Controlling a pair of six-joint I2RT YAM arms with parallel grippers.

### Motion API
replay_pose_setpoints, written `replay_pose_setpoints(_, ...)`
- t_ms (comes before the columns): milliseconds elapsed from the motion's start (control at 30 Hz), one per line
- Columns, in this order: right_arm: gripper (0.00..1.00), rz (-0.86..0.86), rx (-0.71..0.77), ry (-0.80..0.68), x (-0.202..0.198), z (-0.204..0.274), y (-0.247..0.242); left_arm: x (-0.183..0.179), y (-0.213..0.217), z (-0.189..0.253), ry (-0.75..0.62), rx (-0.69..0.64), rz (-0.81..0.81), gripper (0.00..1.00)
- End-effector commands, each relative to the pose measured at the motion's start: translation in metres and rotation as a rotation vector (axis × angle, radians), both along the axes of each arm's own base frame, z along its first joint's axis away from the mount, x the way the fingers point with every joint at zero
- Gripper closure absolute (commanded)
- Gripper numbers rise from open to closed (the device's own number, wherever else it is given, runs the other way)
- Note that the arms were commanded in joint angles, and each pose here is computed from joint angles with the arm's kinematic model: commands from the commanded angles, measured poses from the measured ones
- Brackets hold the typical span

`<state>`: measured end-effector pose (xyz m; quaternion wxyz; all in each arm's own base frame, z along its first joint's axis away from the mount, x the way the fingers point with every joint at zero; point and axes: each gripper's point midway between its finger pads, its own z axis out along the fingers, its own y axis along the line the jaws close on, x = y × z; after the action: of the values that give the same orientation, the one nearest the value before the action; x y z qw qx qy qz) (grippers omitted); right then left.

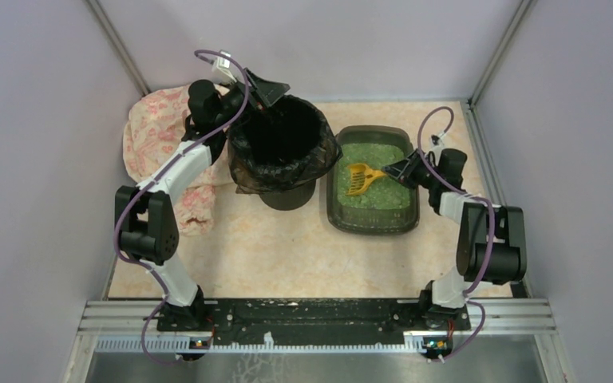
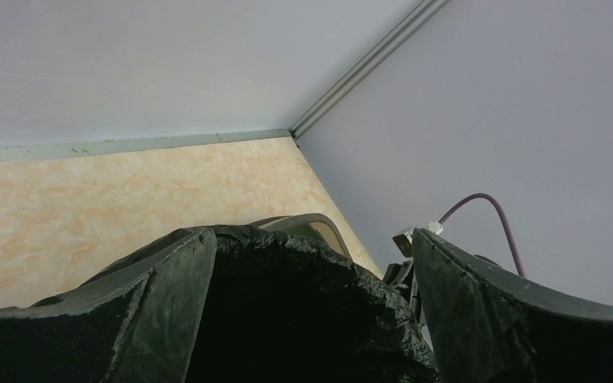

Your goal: Clean the litter box

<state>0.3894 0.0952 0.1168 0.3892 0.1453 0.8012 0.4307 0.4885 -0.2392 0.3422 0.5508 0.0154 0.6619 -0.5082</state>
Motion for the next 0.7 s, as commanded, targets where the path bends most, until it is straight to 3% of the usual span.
replay_pose_setpoints(0, 1.0, 0.025, 0.046, -0.117, -0.001, 0.039, -0.001, -0.002, -0.003, 0.002, -0.032, 0.0, -0.015, 0.02)
replay_pose_setpoints(200, 1.0, -0.003, 0.145, -0.158, -0.002, 0.053, -0.01, -0.003, -0.003, 0.0, -0.031, -0.005, -0.017, 0.02)
replay_pose_setpoints(667, 1.0, -0.09, 0.191, -0.208, -0.006, 0.075, -0.052, 0.001, -0.004, 0.001, -0.048, -0.014, -0.02, 0.02)
